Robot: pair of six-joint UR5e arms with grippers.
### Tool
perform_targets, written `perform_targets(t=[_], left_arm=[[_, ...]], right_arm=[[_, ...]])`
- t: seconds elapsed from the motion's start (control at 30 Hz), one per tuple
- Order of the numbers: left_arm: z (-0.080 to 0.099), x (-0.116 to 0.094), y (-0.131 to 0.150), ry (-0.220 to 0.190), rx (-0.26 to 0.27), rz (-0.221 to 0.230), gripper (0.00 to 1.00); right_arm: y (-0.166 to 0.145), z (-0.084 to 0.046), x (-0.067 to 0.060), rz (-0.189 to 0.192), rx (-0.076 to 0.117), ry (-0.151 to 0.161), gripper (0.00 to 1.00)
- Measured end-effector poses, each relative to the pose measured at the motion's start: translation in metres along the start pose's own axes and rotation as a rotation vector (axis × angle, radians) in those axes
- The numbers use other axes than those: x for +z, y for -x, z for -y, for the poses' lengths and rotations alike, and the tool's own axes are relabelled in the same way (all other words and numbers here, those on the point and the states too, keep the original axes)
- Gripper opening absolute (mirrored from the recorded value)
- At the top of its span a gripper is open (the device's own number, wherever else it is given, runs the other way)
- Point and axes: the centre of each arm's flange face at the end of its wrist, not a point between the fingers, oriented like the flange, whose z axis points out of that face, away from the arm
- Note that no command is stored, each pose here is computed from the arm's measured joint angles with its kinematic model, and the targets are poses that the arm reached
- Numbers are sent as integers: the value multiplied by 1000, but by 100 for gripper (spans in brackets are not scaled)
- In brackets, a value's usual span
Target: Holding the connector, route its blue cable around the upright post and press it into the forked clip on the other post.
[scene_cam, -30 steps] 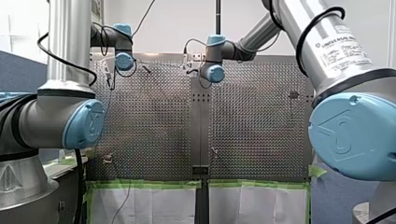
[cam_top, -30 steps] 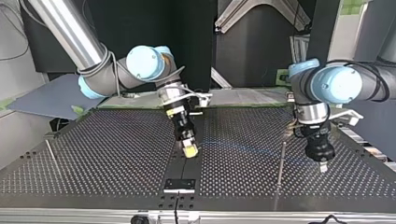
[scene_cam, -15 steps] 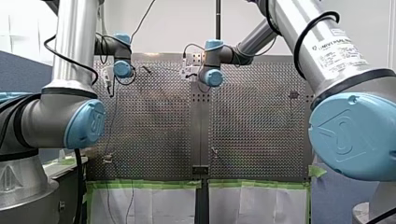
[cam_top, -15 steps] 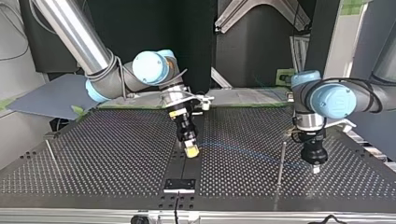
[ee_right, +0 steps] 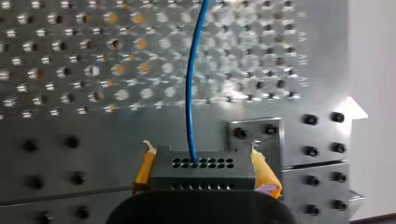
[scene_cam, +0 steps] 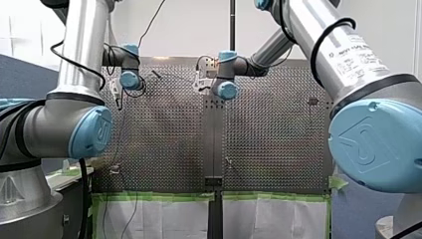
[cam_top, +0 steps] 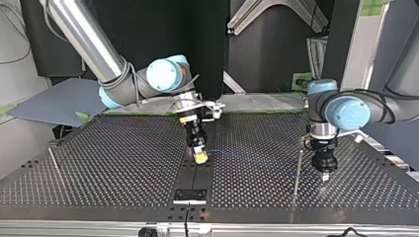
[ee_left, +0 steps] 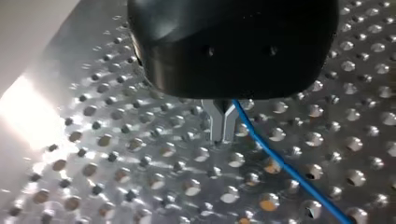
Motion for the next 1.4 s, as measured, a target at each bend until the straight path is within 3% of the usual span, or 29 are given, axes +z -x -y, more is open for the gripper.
perform_targets(t=[0.27, 0.3, 0.33, 0.37, 0.4, 0.47, 0.7, 0.8, 0.83, 0.9, 0.93, 1.0, 1.4], left_arm=[[-2, 6, -23, -4, -8, -40, 0], [-2, 6, -23, -1, -8, -41, 9], [-2, 6, -24, 2, -6, -41, 9], [-2, 5, -25, 4, -4, -42, 18], [-1, 5, -25, 5, -1, -43, 18], [0, 5, -26, 4, 5, -44, 29], [6, 2, -28, -7, 8, -58, 42], [7, 0, -30, -6, 0, -74, 65], [7, -1, -30, -5, -3, -78, 65], [7, -1, -31, -4, -5, -82, 79], [7, -2, -31, -4, -7, -84, 79], [7, -2, -31, -4, -8, -85, 100], [7, -2, -31, -5, -14, -86, 100]], right_arm=[[42, 8, -5, 67, -5, -4, 0], [48, 9, -6, 77, -6, -5, 0], [55, 10, -7, 90, -6, -7, 0], [60, 11, -8, 99, -6, -8, 0], [64, 12, -9, 107, -6, -10, 0], [74, 16, -12, 126, -5, -15, 0], [105, 26, -20, 181, -7, -29, 0], [111, 28, -22, 192, -9, -32, 0], [112, 28, -22, 194, -9, -32, 0], [113, 28, -23, 195, -9, -32, 0], [114, 28, -23, 196, -10, -32, 0], [116, 29, -23, 199, -10, -32, 0], [169, 31, -35, 274, -18, -35, 0]])
